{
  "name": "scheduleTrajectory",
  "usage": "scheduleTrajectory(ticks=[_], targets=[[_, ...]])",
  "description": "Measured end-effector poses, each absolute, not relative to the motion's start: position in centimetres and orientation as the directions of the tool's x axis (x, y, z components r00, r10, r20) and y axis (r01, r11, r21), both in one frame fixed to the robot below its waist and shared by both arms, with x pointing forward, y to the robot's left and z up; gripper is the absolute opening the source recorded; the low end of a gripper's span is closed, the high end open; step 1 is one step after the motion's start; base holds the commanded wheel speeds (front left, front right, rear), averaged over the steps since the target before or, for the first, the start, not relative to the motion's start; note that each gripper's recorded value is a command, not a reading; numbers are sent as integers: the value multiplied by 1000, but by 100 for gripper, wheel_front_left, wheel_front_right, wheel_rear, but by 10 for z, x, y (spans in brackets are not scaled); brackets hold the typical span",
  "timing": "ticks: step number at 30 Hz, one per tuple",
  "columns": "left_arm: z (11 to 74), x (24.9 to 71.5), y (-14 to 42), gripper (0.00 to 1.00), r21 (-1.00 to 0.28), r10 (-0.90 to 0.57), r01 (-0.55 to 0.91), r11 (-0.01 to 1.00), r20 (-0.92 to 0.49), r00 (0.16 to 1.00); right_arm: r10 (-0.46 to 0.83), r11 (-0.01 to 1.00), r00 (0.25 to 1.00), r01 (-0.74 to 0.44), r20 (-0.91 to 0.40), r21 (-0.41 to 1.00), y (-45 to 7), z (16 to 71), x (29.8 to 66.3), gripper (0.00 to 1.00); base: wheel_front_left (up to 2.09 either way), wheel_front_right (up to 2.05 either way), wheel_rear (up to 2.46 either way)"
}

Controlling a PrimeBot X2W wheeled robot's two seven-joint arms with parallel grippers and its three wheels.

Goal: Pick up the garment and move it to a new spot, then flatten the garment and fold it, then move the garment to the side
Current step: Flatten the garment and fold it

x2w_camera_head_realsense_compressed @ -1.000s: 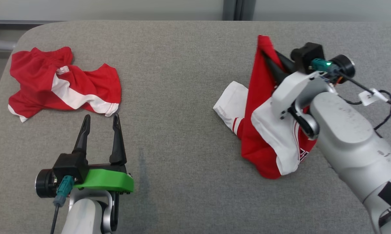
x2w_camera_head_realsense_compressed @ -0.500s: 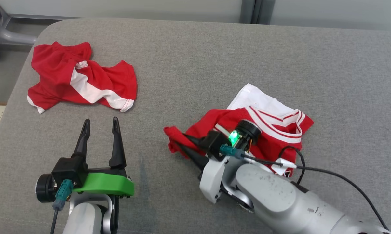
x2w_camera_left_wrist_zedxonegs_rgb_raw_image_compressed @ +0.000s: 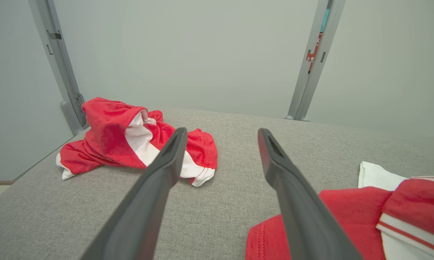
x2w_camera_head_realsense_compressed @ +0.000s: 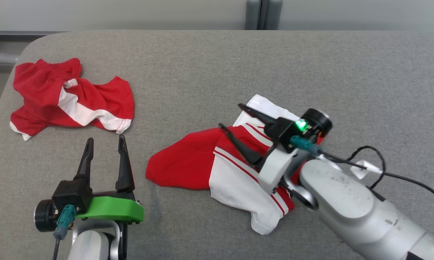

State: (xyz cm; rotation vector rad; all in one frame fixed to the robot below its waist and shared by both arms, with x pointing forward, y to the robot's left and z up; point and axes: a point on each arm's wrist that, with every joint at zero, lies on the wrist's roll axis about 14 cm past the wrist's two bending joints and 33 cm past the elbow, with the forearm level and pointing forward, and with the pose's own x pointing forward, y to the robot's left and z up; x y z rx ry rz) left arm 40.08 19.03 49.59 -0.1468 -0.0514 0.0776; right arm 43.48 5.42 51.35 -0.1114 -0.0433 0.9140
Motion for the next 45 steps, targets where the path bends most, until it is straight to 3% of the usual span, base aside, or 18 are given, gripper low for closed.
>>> scheduleTrajectory(ticks=[3,7,13,20,21,22,27,33,39,45], targets=[[496,403,186,100,-150,68,-60,987,47,997,740,660,671,-737,-39,-146,22,517,450,100,0,0,0],[495,406,180,100,-151,53,-45,988,47,998,706,688,699,-715,-115,-127,-2,507,449,100,0,0,0],[493,406,179,100,-150,48,-41,988,41,998,712,666,653,-745,-257,-47,-3,480,431,100,0,0,0],[490,405,184,100,-149,59,-54,987,32,998,717,625,605,-778,-348,-65,4,453,423,100,0,0,0],[490,405,185,100,-148,63,-58,987,30,998,711,627,602,-777,-363,-59,4,447,423,27,0,0,0],[489,404,185,100,-148,65,-60,987,28,997,706,624,597,-779,-382,-66,3,441,422,0,0,0,0],[491,402,191,100,-147,82,-77,986,30,996,718,645,634,-761,-289,-68,7,455,432,0,0,0,0],[491,398,189,100,-150,80,-74,986,32,996,657,743,745,-666,-113,-64,-30,484,446,0,0,0,0],[494,401,180,100,-155,53,-46,987,41,998,484,875,874,-485,-30,-7,-107,494,445,0,0,0,0],[493,407,167,100,-160,14,-7,987,40,999,258,965,962,-253,-89,69,-183,467,425,0,0,0,0]])
